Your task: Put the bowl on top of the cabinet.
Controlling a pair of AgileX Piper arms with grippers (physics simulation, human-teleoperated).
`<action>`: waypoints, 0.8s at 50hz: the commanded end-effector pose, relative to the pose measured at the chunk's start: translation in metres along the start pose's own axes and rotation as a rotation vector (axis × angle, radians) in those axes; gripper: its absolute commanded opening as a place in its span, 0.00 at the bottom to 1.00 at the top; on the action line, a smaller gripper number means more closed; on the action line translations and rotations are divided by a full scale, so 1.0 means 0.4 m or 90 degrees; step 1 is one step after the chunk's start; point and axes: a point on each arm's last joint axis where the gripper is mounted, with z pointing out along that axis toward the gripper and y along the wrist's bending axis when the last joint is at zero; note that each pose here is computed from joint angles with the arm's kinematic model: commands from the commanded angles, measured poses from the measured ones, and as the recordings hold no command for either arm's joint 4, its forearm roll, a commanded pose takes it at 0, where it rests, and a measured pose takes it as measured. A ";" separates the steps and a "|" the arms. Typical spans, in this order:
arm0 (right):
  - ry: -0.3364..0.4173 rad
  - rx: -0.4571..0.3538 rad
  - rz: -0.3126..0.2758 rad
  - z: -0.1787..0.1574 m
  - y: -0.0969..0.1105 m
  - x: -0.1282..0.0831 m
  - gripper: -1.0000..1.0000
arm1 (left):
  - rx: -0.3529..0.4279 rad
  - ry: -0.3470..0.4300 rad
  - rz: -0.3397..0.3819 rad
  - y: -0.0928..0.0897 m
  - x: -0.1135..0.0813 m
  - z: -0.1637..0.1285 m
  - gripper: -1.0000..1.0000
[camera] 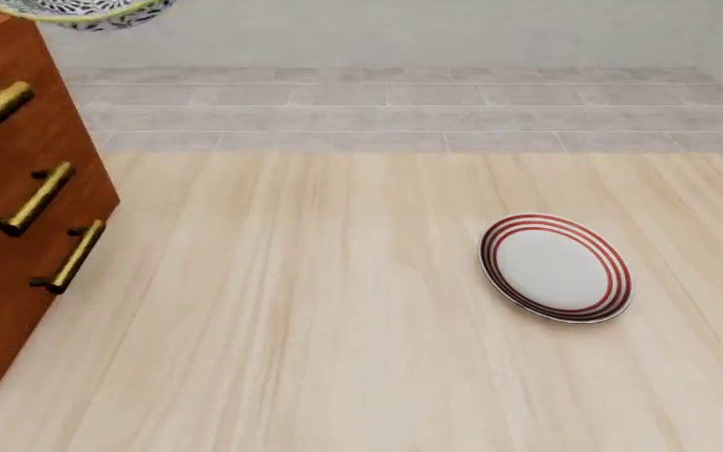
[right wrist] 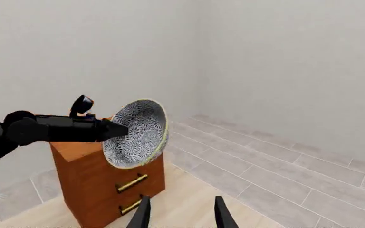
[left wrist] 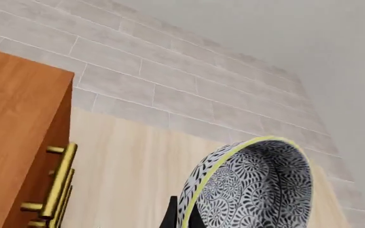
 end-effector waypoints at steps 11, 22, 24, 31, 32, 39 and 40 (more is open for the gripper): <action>0.009 -0.007 0.004 0.012 0.004 0.014 1.00 | -0.252 -0.164 -0.219 0.137 -0.145 -0.183 0.00; 0.014 -0.007 0.001 0.017 0.004 0.021 1.00 | -0.490 -0.219 -0.174 0.305 -0.159 -0.230 0.00; 0.015 -0.008 0.000 0.019 0.004 0.023 1.00 | -0.508 -0.218 -0.183 0.328 -0.148 -0.228 0.00; 0.017 -0.005 0.002 0.022 0.003 0.026 1.00 | -0.549 -0.211 -0.204 0.390 -0.116 -0.216 0.00; 0.018 -0.005 0.001 0.022 0.002 0.027 1.00 | -0.549 -0.206 -0.207 0.401 -0.108 -0.206 0.00; 0.023 -0.004 -0.002 0.026 0.001 0.036 1.00 | -0.575 -0.180 -0.222 0.492 -0.057 -0.157 0.00; 0.024 -0.003 -0.002 0.024 0.001 0.036 1.00 | -0.576 -0.176 -0.223 0.503 -0.049 -0.150 0.00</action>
